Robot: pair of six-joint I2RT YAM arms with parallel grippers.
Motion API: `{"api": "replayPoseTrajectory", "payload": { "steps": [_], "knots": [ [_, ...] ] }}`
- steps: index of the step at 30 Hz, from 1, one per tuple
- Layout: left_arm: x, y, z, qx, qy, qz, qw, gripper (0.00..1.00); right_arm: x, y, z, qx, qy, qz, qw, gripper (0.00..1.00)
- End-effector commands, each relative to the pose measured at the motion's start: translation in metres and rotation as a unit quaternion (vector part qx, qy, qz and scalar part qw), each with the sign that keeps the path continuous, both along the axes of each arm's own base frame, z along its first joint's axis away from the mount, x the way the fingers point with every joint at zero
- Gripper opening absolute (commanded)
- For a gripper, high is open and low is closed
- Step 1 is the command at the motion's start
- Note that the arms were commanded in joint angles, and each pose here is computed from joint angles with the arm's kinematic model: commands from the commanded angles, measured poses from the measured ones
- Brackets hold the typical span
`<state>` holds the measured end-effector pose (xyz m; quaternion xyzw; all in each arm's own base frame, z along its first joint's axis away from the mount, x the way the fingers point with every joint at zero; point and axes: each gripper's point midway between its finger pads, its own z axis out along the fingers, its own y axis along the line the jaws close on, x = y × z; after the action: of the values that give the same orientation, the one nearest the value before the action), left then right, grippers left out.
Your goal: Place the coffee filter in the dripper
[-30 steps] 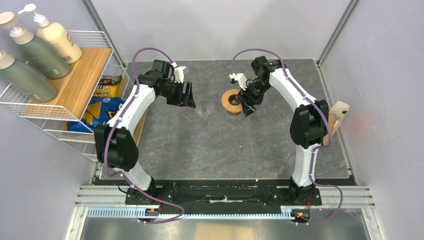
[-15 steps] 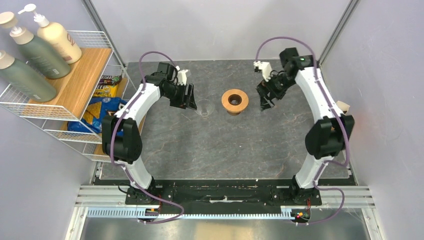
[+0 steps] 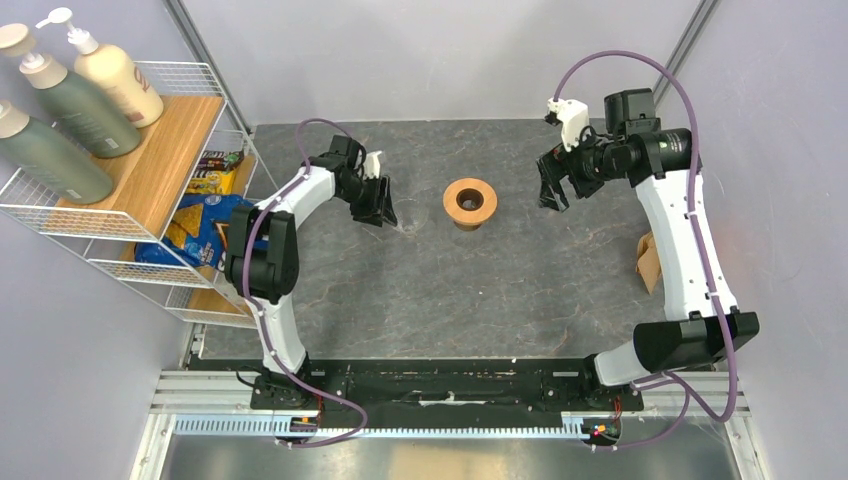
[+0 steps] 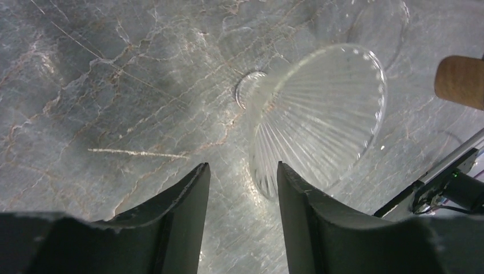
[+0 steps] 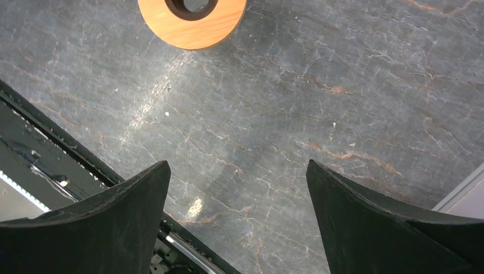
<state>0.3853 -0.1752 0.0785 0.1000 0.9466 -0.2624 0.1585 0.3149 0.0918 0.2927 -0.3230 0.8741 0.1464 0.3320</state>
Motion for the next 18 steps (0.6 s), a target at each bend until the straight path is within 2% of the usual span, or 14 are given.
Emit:
{"api": "replayPoseTrajectory", "payload": {
  "steps": [1,4,9,14,18],
  "knots": [
    [0.024,-0.013,0.008,-0.029,-0.021,0.023,0.999,0.52,0.005,-0.003,0.013,0.019,-0.019,-0.048,0.998,0.97],
    [0.029,-0.015,0.010,-0.034,-0.023,0.034,0.999,0.41,0.002,-0.003,0.016,0.024,-0.019,-0.057,0.998,0.97],
    [0.032,-0.017,0.047,-0.048,-0.034,0.056,0.997,0.03,0.001,-0.001,0.023,0.041,-0.018,-0.074,0.996,0.97],
    [0.020,-0.018,0.119,-0.063,-0.050,0.058,0.995,0.02,-0.003,0.008,0.032,0.073,-0.007,-0.084,0.994,0.97],
    [0.005,-0.024,0.177,-0.064,-0.094,0.029,0.993,0.02,-0.003,0.012,0.032,0.095,-0.006,-0.096,0.991,0.97]
  ]
}}
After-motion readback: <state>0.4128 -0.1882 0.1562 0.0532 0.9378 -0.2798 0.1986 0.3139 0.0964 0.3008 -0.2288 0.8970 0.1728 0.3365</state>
